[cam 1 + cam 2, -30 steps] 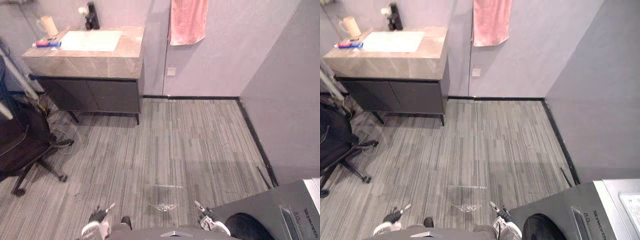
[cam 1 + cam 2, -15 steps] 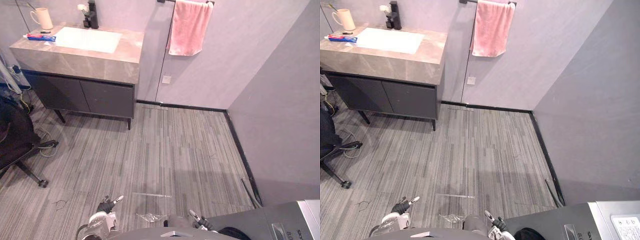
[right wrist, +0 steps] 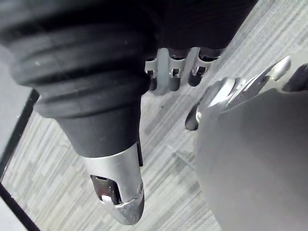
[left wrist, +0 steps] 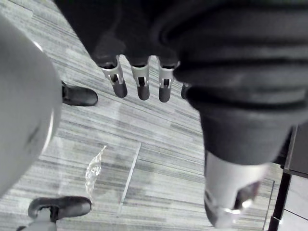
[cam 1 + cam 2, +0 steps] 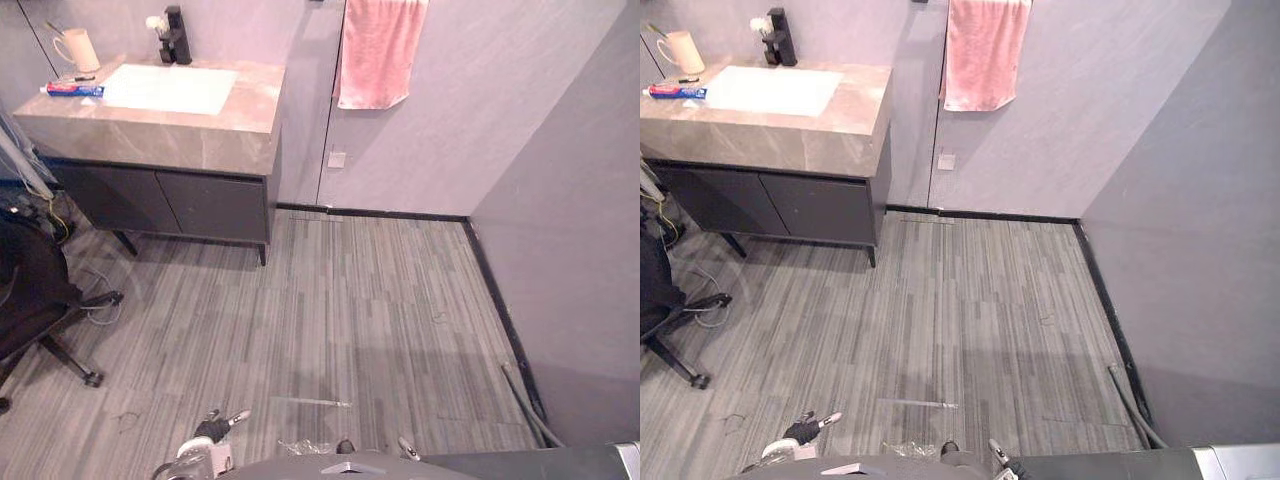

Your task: Pick up the laundry basket with both hands and put the clothes into the washing machine.

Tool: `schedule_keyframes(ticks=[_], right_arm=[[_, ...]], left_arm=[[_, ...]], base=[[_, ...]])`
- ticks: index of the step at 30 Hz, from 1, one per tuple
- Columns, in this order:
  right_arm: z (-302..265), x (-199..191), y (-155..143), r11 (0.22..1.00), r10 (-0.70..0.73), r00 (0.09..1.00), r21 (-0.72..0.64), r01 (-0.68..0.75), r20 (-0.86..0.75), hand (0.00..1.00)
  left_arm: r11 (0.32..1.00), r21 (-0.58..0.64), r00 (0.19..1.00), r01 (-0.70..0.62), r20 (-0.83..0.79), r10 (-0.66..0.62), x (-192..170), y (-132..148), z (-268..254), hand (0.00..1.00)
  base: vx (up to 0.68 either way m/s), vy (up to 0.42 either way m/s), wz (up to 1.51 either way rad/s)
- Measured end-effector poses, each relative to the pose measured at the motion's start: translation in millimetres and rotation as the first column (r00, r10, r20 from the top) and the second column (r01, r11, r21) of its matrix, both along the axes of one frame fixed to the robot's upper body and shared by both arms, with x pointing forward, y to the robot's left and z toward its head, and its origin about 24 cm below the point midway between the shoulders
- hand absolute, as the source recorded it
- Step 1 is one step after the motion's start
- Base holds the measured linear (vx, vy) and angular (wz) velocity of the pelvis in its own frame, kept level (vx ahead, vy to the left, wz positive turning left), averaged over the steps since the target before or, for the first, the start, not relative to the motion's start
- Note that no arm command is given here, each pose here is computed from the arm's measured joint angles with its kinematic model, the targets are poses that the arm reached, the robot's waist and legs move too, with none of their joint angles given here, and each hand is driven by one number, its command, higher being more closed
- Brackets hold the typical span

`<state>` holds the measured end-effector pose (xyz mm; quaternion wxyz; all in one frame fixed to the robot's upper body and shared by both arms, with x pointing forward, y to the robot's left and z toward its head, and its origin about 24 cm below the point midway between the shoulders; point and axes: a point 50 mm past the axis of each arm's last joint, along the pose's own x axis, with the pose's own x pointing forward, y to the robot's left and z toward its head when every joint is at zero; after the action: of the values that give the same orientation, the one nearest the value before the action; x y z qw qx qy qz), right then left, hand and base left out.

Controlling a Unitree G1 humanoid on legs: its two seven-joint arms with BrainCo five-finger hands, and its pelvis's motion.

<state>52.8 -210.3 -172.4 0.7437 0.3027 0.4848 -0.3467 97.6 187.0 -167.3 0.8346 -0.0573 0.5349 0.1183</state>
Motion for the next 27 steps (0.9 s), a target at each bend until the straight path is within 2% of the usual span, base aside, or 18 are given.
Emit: schedule_keyframes(ticks=[7, 9, 12, 16, 23, 25, 27], right_arm=[[1, -3, -6, 1.000, -0.006, 1.000, -0.014, 0.006, -0.008, 0.00], [1, -8, -8, 1.000, 0.004, 1.000, -0.021, -0.004, -0.018, 0.00], [0, -17, -8, 1.000, 0.006, 0.999, -0.020, -0.007, -0.043, 0.00], [2, -10, -15, 0.997, 0.052, 0.998, -0.050, -0.054, -0.036, 0.00], [3, -5, -16, 0.986, 0.149, 0.988, -0.062, -0.152, -0.045, 0.00], [5, -2, -25, 0.983, 0.160, 0.986, -0.086, -0.164, -0.043, 0.00], [4, -1, -21, 0.974, 0.208, 0.977, -0.082, -0.212, -0.054, 0.00]], left_arm=[[1.000, 0.017, 1.000, 0.009, -0.028, -0.008, -10, 6, -1, 0.00], [0.998, 0.014, 0.998, -0.054, -0.029, 0.054, -20, 9, -2, 0.00], [0.993, 0.008, 0.993, -0.117, 0.030, 0.117, -13, 10, 1, 0.00], [0.979, -0.026, 0.978, -0.204, 0.035, 0.205, -16, 1, 0, 0.00], [0.969, -0.019, 0.969, -0.245, 0.014, 0.245, -24, 5, -2, 0.00], [0.970, -0.035, 0.971, -0.240, 0.004, 0.241, -25, 0, -3, 0.00], [0.977, -0.023, 0.977, -0.211, 0.011, 0.212, -20, 2, -2, 0.00]], base=[[-0.07, -0.007, -0.10], [-0.07, -0.101, -0.42], [-0.05, -0.176, -0.57], [-0.01, -0.064, -0.56], [0.02, 0.087, -0.30], [-0.01, 0.169, 0.00], [-0.01, 0.097, -0.05]])
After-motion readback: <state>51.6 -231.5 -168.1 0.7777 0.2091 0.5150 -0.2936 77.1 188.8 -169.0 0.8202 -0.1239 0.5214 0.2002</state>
